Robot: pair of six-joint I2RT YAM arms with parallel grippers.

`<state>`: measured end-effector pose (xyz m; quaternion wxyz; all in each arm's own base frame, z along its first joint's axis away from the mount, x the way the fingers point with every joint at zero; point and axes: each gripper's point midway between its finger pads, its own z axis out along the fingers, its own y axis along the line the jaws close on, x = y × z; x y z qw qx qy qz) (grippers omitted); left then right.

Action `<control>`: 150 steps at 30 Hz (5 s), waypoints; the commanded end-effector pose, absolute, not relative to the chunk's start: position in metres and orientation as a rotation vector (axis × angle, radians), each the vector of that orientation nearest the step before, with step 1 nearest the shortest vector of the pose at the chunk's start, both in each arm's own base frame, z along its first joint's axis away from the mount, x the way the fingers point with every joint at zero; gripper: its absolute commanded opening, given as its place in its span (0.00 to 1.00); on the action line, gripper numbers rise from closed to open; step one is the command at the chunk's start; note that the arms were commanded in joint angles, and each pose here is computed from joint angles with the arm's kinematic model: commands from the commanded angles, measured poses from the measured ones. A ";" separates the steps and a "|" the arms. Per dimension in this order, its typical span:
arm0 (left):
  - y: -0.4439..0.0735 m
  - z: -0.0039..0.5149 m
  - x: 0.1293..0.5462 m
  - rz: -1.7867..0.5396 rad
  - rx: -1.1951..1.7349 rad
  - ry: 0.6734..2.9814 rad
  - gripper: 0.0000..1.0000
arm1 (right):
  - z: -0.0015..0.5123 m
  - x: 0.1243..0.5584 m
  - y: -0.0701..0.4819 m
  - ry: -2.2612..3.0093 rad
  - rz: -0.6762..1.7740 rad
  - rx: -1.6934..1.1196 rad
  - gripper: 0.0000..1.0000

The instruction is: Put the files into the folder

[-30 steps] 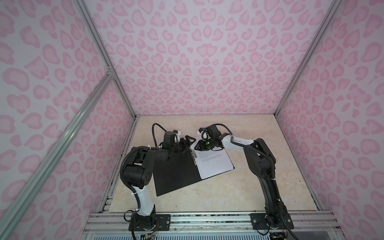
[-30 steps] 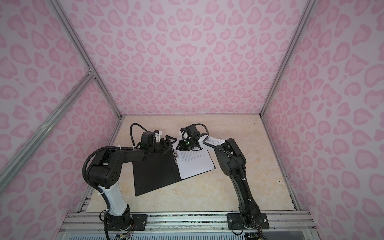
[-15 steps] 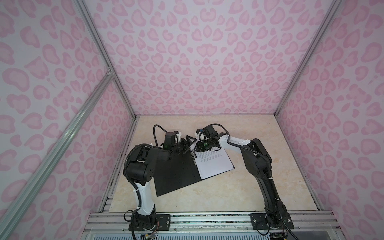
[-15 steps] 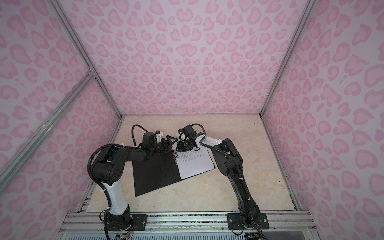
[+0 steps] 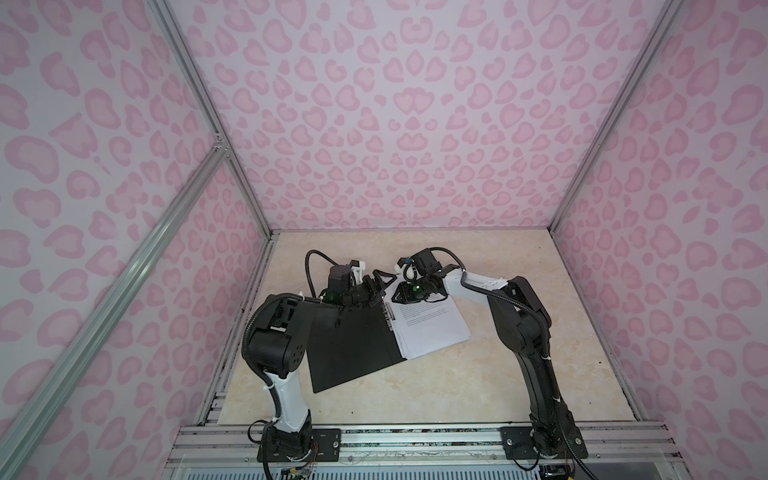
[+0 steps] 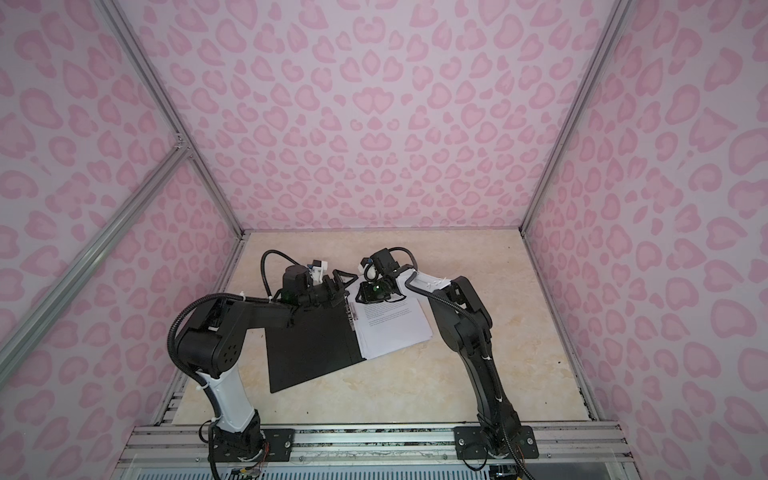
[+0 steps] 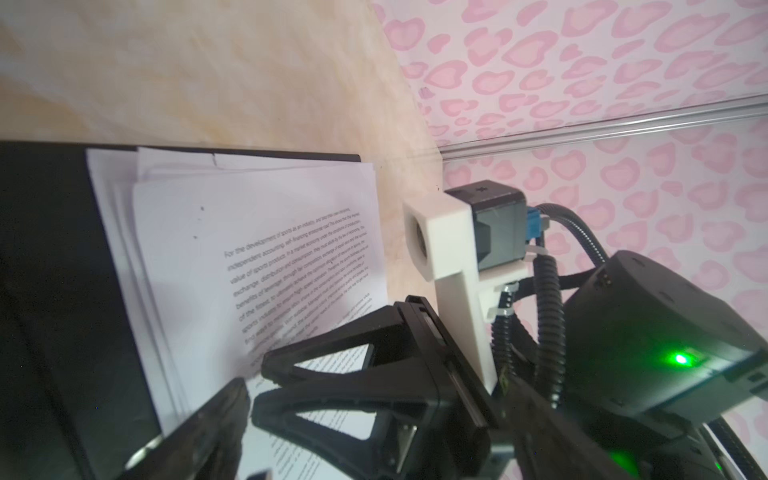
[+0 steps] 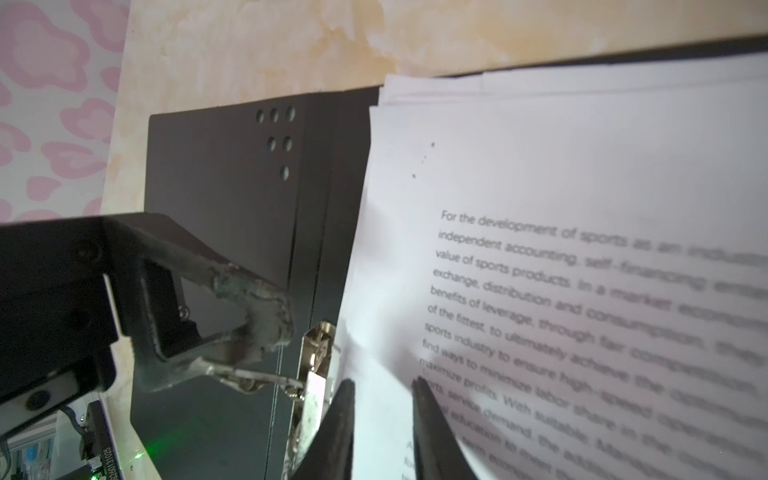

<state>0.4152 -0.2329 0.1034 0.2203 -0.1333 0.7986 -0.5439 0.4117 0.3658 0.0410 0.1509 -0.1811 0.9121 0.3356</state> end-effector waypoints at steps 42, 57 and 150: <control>-0.165 0.027 0.334 -1.280 -0.547 2.388 0.97 | 0.049 0.423 0.212 2.500 0.954 0.246 0.65; -0.162 0.027 0.311 -1.253 -0.560 2.410 0.97 | 0.046 0.420 0.196 2.511 0.764 0.253 0.73; -0.131 0.031 0.291 -1.201 -0.726 2.289 0.97 | 0.071 0.350 0.402 2.443 1.101 0.547 0.25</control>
